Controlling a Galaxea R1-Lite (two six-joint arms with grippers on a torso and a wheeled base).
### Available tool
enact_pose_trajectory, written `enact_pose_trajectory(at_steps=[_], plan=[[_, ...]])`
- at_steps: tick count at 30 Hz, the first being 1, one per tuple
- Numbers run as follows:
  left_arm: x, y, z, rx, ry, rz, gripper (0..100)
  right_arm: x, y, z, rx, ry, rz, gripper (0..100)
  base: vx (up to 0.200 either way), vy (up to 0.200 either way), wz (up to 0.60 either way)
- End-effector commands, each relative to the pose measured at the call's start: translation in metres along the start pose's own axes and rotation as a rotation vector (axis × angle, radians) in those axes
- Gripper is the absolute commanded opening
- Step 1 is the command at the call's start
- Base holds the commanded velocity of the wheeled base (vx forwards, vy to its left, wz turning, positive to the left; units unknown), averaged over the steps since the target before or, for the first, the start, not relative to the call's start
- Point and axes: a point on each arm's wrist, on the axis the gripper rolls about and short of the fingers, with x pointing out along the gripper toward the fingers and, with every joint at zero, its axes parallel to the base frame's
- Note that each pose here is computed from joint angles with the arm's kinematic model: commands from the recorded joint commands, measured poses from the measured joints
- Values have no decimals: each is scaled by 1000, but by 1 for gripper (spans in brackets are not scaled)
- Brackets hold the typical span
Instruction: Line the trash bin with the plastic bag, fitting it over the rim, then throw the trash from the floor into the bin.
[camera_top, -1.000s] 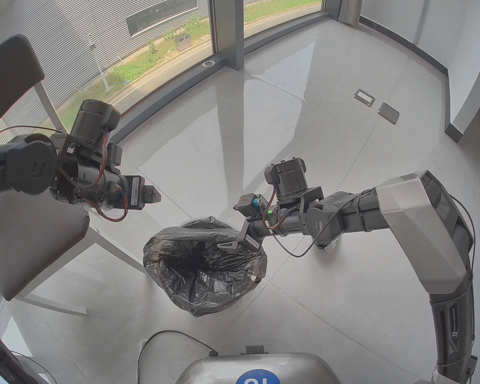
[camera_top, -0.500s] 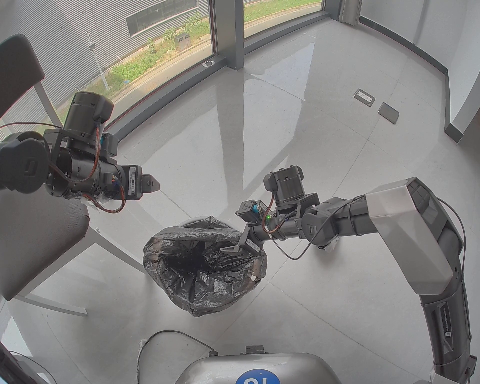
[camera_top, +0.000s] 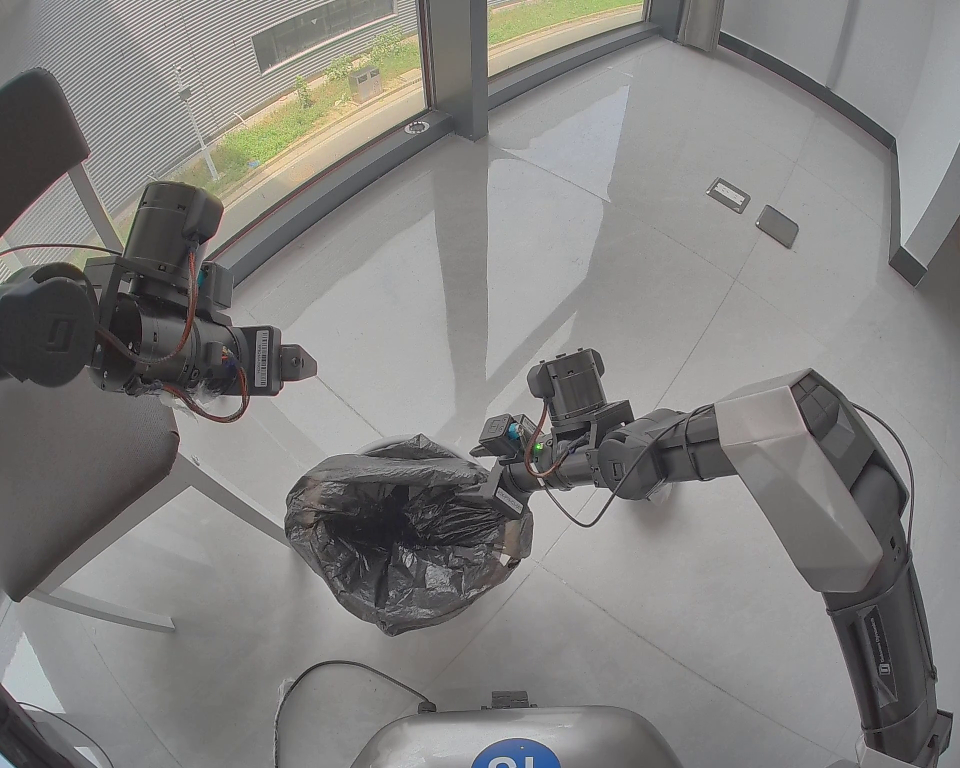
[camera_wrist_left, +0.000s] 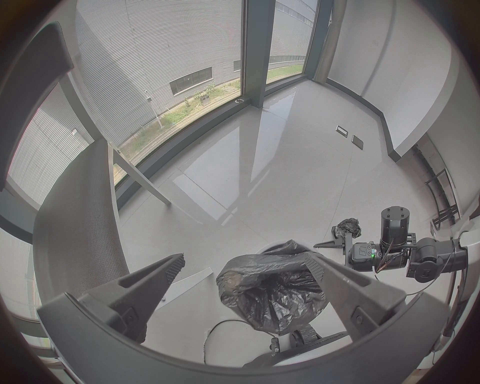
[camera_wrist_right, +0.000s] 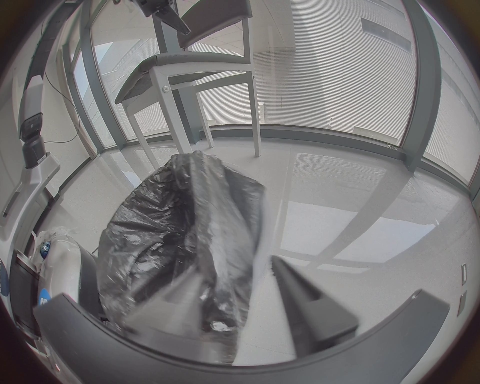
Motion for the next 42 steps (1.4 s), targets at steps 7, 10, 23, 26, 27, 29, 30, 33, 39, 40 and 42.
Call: enact_pose_trajectory(at_steps=[7,10,23,26,27,29,30,33,39,40,42], plan=[[0,2,-2,-7,5,7,100,-2,-7,11,-10,-36,-26,0,0,0,0],[0,3,-2,-7,5,9,100,-4,-9,16,-16,-50,-33,0,0,0,0],[-8,7,-8,-9,11,17,100,-10,-21,26,16,-83,-70,0,0,0,0],[-10,7,-9,-7,9,15,100,-13,-26,27,16,-91,-83,0,0,0,0],[-10,7,-9,-6,11,16,100,-15,-29,28,15,-96,-92,0,0,0,0],[-10,7,-9,-7,9,15,100,-16,-31,27,19,-95,-95,0,0,0,0],[-10,7,-9,-7,9,15,100,-16,-32,26,20,-93,-96,0,0,0,0],[-11,7,-9,-7,8,15,100,-16,-32,26,21,-90,-94,0,0,0,0],[-13,8,-9,-8,3,14,100,-15,-31,26,22,-87,-90,100,0,0,0],[-13,8,-9,-9,3,14,100,-15,-31,26,22,-87,-90,100,0,0,0],[-13,8,-9,-9,3,14,100,-15,-30,26,22,-87,-90,100,0,0,0]])
